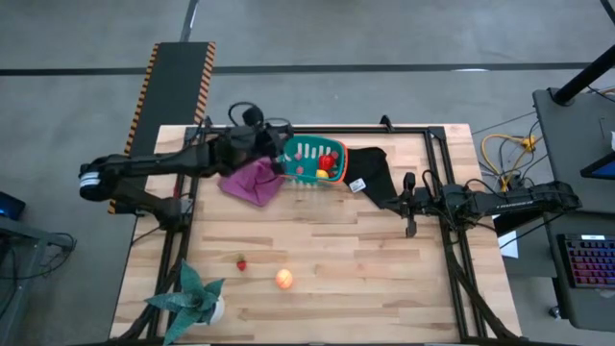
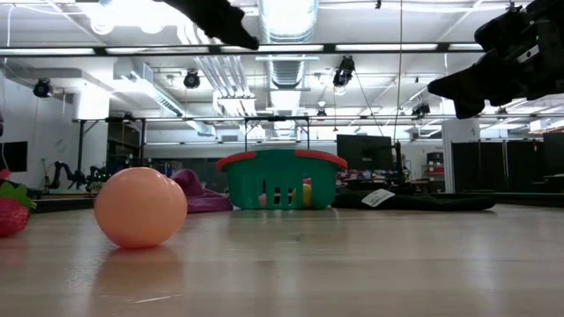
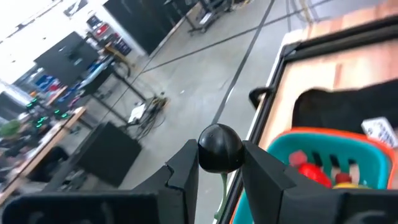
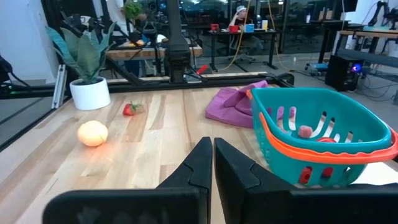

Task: Pick and placing Produce into tupperware
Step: Put the black cherry into the blue bin, then put the light orange peach into the blue bin

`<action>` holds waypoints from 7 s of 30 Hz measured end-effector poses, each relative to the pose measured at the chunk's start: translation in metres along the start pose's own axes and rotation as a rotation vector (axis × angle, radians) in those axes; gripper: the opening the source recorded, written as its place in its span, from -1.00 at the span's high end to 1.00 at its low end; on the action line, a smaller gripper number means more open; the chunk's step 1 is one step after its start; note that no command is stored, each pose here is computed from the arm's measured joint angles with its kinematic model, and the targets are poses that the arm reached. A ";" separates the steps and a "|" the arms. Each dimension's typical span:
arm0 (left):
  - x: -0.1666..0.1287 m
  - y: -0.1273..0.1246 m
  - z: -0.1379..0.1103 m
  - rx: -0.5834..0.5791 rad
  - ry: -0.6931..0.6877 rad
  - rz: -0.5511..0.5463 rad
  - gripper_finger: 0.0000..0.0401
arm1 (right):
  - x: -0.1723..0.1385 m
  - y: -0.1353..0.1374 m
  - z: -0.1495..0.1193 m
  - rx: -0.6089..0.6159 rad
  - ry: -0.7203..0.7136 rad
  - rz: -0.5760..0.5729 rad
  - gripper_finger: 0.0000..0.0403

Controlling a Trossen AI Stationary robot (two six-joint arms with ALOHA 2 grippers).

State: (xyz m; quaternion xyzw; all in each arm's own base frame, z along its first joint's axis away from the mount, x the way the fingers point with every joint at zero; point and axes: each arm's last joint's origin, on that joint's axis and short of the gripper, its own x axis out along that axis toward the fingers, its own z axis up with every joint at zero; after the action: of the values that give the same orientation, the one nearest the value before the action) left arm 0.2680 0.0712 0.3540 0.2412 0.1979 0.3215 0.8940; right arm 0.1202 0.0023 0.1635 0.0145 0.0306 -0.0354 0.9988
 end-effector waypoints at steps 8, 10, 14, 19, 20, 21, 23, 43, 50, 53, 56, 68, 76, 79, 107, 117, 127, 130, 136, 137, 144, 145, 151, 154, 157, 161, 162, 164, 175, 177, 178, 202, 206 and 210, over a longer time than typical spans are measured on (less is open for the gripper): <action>0.040 0.007 0.014 -0.003 0.010 -0.058 0.60 | 0.000 0.000 0.000 0.000 0.000 0.000 0.96; 0.052 0.003 0.014 0.014 0.049 -0.074 0.60 | 0.000 0.000 0.000 0.000 0.000 0.000 0.96; 0.076 -0.011 0.006 0.056 0.134 -0.114 0.60 | 0.000 0.000 0.000 0.000 0.000 0.001 0.96; 0.095 -0.028 -0.009 0.098 0.218 -0.155 0.60 | 0.000 0.000 0.000 0.000 0.003 0.001 0.96; 0.098 -0.031 -0.012 0.107 0.236 -0.165 0.60 | 0.000 0.000 0.000 0.000 0.003 0.001 0.96; 0.100 -0.033 -0.015 0.116 0.254 -0.177 0.60 | 0.000 0.000 0.000 0.000 0.004 0.001 0.96; 0.103 -0.039 -0.021 0.129 0.284 -0.208 0.60 | 0.000 0.000 -0.001 -0.001 0.008 0.001 0.96; 0.129 -0.060 -0.061 0.120 0.424 -0.373 0.60 | 0.000 0.000 -0.002 0.008 0.023 0.000 0.96; 0.136 -0.062 -0.073 0.122 0.465 -0.404 0.60 | 0.000 0.000 -0.003 0.008 0.028 0.000 0.96; 0.139 -0.062 -0.076 0.120 0.471 -0.402 0.60 | 0.000 0.000 -0.003 0.007 0.028 0.000 0.96; 0.140 -0.062 -0.079 0.119 0.479 -0.405 0.60 | 0.000 0.000 -0.003 0.007 0.029 0.000 0.96; 0.142 -0.059 -0.082 0.112 0.488 -0.406 0.60 | 0.000 0.000 -0.003 0.007 0.028 0.000 0.96; 0.142 -0.059 -0.082 0.110 0.487 -0.403 0.45 | 0.000 0.000 -0.003 0.007 0.028 0.000 0.96; 0.142 -0.059 -0.082 0.110 0.487 -0.403 0.42 | 0.000 0.000 -0.003 0.007 0.028 0.000 0.96; 0.012 -0.042 0.042 0.061 0.002 -0.446 0.40 | 0.000 -0.001 -0.004 0.005 0.045 -0.016 0.96; -0.088 -0.028 0.061 0.082 -0.198 -0.590 0.40 | 0.000 -0.001 -0.004 0.005 0.046 -0.016 0.96; -0.122 -0.029 0.039 0.029 0.002 -0.729 0.40 | 0.000 -0.001 -0.005 0.005 0.046 -0.016 0.96; -0.121 -0.036 0.033 0.041 0.044 -0.746 0.40 | 0.000 -0.001 -0.005 0.012 0.046 -0.017 0.96; -0.111 -0.064 0.025 0.104 0.113 -0.786 0.40 | 0.000 -0.001 -0.005 0.012 0.049 -0.017 0.96; -0.109 -0.070 0.023 0.118 0.129 -0.794 0.40 | 0.000 -0.001 -0.005 0.012 0.050 -0.017 0.96; -0.092 -0.105 0.013 0.166 0.245 -0.819 0.40 | 0.000 -0.001 -0.005 0.031 0.051 -0.017 0.96; -0.090 -0.109 0.012 0.183 0.258 -0.822 0.39 | 0.000 -0.001 -0.005 0.030 0.051 -0.017 0.96; -0.079 -0.122 0.016 0.201 0.297 -0.821 0.02 | 0.000 -0.001 -0.005 0.039 0.051 -0.018 0.96; -0.075 -0.128 0.016 0.211 0.314 -0.822 -0.30 | 0.000 -0.001 -0.005 0.038 0.051 -0.018 0.96; -0.073 -0.137 0.014 0.211 0.338 -0.840 -0.56 | 0.000 -0.001 -0.005 0.038 0.051 -0.018 0.96; -0.074 -0.155 0.009 0.207 0.395 -0.887 -0.71 | 0.000 -0.001 -0.005 0.038 0.051 -0.017 0.96; -0.075 -0.160 0.007 0.225 0.411 -0.905 -0.71 | 0.000 -0.001 -0.005 0.038 0.051 -0.018 0.96; -0.078 -0.172 0.004 0.257 0.427 -0.926 -0.72 | 0.000 -0.001 -0.005 0.038 0.051 -0.018 0.96; -0.101 -0.223 -0.004 0.326 0.439 -1.011 -0.72 | 0.000 -0.001 -0.009 0.122 0.091 -0.024 0.96; -0.102 -0.230 -0.005 0.329 0.426 -1.020 -0.72 | 0.000 -0.001 -0.010 0.132 0.102 -0.025 0.96; -0.103 -0.233 -0.006 0.336 0.429 -1.023 -0.72 | 0.000 -0.001 -0.010 0.136 0.103 -0.025 0.96; -0.092 -0.277 -0.028 0.338 0.513 -1.078 -0.72 | -0.001 -0.001 -0.017 0.128 0.170 -0.030 0.96; -0.090 -0.281 -0.030 0.357 0.506 -1.086 -0.72 | -0.001 -0.001 -0.017 0.127 0.174 -0.033 0.96; -0.088 -0.286 -0.032 0.356 0.504 -1.087 -0.72 | -0.001 -0.001 -0.017 0.127 0.176 -0.033 0.96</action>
State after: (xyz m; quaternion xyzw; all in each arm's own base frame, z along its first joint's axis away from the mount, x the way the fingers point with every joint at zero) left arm 0.3254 -0.1716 0.1858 0.1679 0.5478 -0.1701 0.8017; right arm 0.1176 0.0018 0.1464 0.0802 0.1159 -0.0525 0.9886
